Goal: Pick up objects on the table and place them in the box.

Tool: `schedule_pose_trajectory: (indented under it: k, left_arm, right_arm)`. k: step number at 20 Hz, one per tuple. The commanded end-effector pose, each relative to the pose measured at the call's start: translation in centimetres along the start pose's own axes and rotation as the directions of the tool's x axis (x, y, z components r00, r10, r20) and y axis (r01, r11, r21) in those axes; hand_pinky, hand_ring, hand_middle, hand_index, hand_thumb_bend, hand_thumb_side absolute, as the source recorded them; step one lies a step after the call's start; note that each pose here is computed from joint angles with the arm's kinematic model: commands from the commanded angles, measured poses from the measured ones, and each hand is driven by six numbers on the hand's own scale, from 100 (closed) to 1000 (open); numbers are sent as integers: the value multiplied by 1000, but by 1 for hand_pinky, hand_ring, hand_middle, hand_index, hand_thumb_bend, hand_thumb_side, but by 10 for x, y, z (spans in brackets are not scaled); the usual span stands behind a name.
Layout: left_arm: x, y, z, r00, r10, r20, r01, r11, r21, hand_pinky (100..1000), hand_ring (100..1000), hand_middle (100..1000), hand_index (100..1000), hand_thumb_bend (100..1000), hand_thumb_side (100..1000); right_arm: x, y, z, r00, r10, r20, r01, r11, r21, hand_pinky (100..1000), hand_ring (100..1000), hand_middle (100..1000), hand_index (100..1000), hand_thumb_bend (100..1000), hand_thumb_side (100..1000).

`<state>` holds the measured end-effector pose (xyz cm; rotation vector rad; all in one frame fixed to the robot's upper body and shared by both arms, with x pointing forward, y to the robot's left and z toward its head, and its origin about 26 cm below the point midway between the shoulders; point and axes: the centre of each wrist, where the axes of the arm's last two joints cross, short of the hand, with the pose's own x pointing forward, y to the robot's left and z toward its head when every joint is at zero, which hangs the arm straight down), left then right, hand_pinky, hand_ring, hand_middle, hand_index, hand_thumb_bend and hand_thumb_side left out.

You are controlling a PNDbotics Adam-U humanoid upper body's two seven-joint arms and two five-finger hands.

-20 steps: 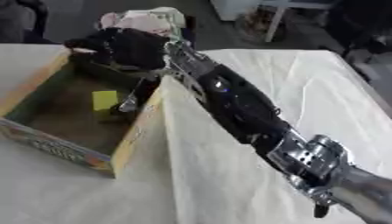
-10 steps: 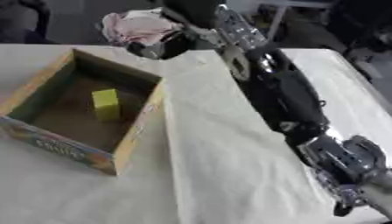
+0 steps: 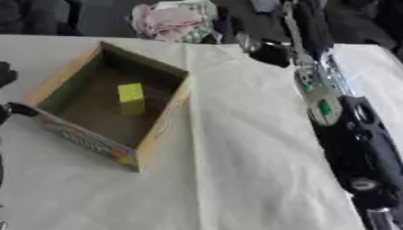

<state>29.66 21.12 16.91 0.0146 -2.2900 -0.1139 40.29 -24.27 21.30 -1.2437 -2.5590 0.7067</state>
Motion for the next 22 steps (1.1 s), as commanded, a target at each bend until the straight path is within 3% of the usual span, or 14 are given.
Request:
schedule_pose_trajectory:
  k: [1,8,16,17,18,20,22]
  left_arm:
    - [4,3,-2,1000,-11,16,11,1000,2,481,837,760,799,405,890]
    - [1,2,1,1000,-8,-4,8,1000,-2,478,845,767,800,403,895]
    - [0,1,2,1000,1,-9,-1,1000,-6,478,855,777,800,404,897]
    - [0,1,2,1000,1,-10,-1,1000,-6,478,857,779,800,404,897]
    - [0,1,2,1000,1,-11,-1,1000,-4,478,858,779,800,404,897]
    - [0,2,2,1000,-1,-13,1,1000,0,479,859,781,800,403,896]
    - [-1,2,3,1000,-1,-14,1,1000,4,478,859,782,800,403,896]
  right_arm:
    - [17,-7,0,998,-49,-29,46,993,-105,815,830,766,934,227,488]
    - [58,-10,36,974,-188,-125,170,975,-143,816,826,752,930,194,481]
    - [77,-33,34,937,-298,-180,274,951,-147,818,822,738,927,166,478]
    - [76,-35,34,924,-333,-189,307,939,-156,818,822,736,926,163,477]
    - [73,-40,33,889,-411,-201,380,908,-177,818,822,736,926,162,477]
    - [61,-55,31,785,-583,-209,543,811,-219,819,821,732,925,155,478]
    - [50,-67,31,707,-676,-206,636,736,-234,819,819,728,925,146,474]
